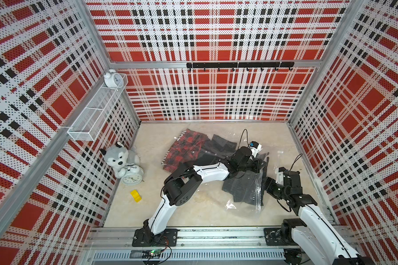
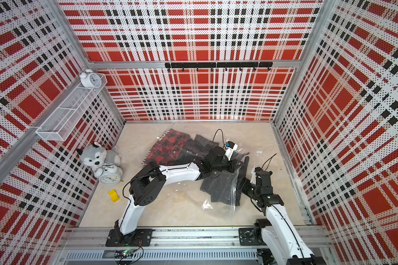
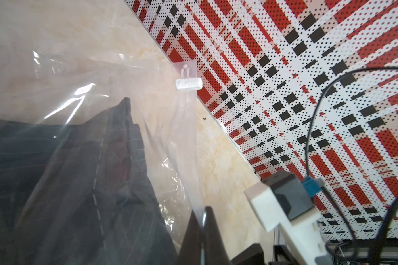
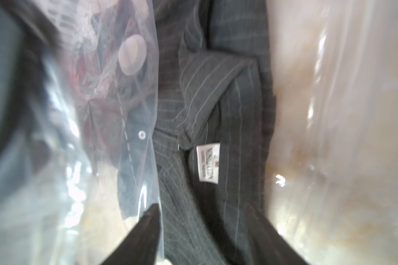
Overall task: Place the folded shirt into the vacuum bag
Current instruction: Place the shirt in the vacuum bag.
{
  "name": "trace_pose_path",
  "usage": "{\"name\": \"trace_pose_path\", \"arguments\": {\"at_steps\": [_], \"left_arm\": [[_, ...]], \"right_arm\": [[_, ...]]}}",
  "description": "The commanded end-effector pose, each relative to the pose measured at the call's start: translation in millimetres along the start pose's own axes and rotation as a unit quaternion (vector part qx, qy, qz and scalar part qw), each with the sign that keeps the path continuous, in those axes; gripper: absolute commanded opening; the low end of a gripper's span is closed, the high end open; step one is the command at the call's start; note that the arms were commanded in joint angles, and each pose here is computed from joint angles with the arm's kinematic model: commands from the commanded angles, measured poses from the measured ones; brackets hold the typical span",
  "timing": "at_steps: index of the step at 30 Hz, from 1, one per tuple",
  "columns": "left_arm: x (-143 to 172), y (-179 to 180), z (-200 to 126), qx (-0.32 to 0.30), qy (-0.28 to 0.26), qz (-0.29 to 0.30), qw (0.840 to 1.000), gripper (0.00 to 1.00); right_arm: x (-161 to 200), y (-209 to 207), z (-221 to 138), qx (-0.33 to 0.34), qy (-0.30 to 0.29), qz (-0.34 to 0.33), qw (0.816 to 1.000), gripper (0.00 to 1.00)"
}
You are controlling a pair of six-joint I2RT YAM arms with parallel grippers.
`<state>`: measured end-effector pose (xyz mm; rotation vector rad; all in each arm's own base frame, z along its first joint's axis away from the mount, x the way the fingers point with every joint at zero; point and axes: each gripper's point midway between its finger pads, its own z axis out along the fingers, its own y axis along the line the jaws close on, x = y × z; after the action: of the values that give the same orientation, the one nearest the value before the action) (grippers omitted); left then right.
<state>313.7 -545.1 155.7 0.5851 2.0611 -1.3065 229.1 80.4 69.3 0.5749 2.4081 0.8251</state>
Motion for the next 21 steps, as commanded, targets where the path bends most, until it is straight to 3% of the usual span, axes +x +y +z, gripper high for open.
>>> {"name": "trace_pose_path", "arguments": {"at_steps": [1,7,14,18,21], "left_arm": [[-32.9,-21.2,-9.0,0.024,-0.036,0.013,0.999,0.0],[-35.3,-20.4,-4.6,0.024,-0.037,0.014,0.999,0.0],[-34.8,-18.6,0.3,0.026,-0.034,0.011,0.999,0.0],[-34.3,-19.1,2.7,0.028,-0.034,0.009,0.999,0.0],[-30.6,-19.2,6.8,0.03,-0.031,0.006,0.999,0.0]], "right_arm": [[18.8,3.5,2.2,-0.031,0.038,0.01,0.999,0.53],[31.6,-8.9,-0.7,-0.009,0.045,0.011,0.999,0.62],[42.7,-15.9,2.9,0.001,0.056,0.018,0.998,0.62],[51.3,-16.6,7.9,-0.006,0.061,0.025,0.998,0.55],[55.2,-16.0,14.1,-0.009,0.068,0.026,0.997,0.44]]}}
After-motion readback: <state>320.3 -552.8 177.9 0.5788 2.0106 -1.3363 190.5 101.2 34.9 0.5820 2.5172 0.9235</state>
